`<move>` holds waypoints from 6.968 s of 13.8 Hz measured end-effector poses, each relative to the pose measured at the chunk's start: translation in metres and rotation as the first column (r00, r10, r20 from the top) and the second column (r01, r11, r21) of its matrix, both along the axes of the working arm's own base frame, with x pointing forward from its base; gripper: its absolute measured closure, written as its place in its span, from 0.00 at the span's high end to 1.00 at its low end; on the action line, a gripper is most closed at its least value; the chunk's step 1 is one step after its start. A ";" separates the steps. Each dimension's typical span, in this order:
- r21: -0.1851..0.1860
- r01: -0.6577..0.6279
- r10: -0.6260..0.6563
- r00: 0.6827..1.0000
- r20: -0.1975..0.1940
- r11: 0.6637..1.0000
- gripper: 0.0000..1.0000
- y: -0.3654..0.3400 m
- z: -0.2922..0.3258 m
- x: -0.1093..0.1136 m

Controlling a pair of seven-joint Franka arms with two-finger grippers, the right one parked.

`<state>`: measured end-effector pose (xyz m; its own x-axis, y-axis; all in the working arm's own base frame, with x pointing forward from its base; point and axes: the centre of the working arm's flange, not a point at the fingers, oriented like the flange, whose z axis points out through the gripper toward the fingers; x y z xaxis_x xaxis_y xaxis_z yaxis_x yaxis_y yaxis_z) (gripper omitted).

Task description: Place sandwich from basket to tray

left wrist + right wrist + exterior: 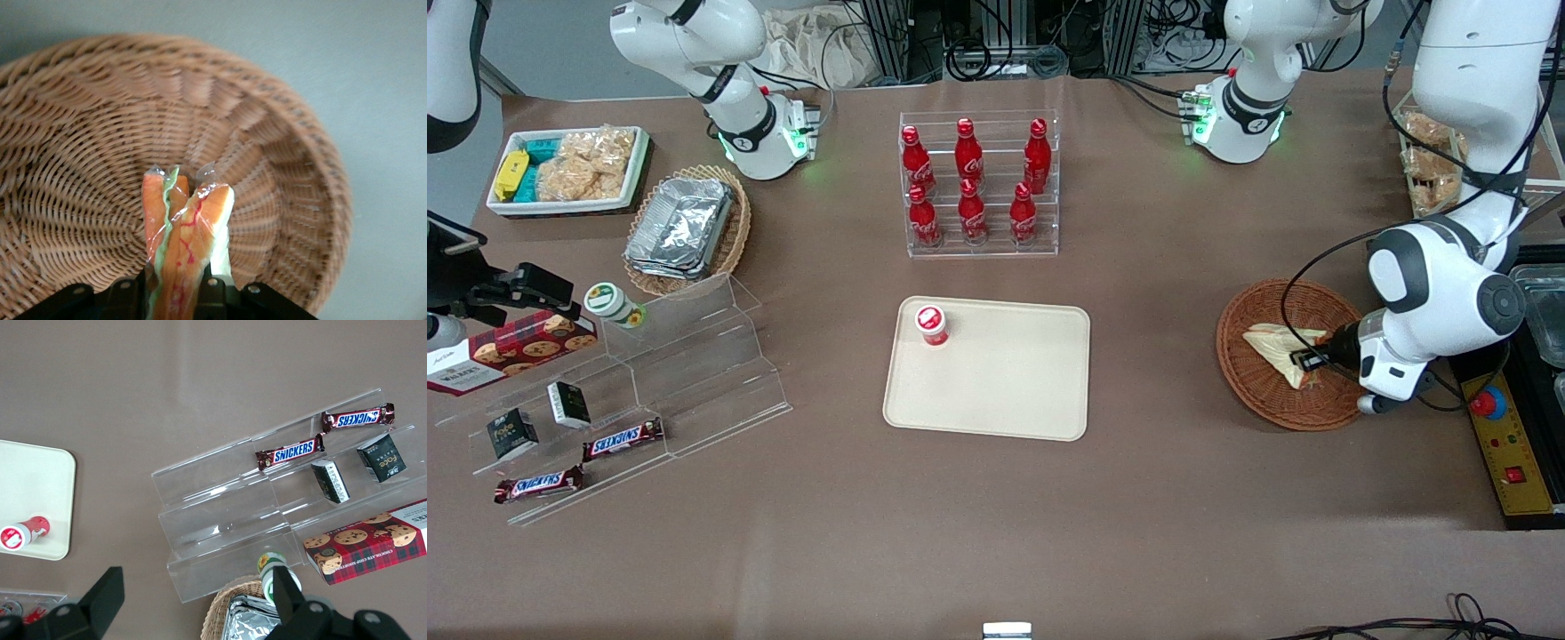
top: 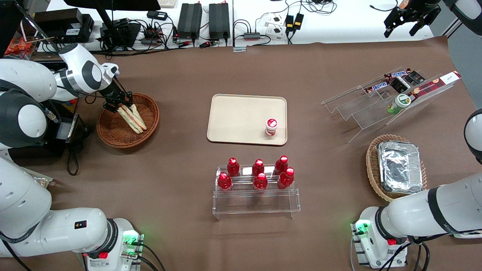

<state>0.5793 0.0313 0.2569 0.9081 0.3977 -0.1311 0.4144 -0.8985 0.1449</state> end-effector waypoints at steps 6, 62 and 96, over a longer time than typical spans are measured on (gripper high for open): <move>-0.017 0.077 -0.075 0.994 0.074 0.997 0.22 -0.042 0.106 0.016; 0.206 0.032 -0.052 0.994 0.096 0.978 1.00 -0.294 0.290 0.025; 0.175 0.339 -0.349 0.936 0.034 0.925 1.00 -0.042 0.383 -0.027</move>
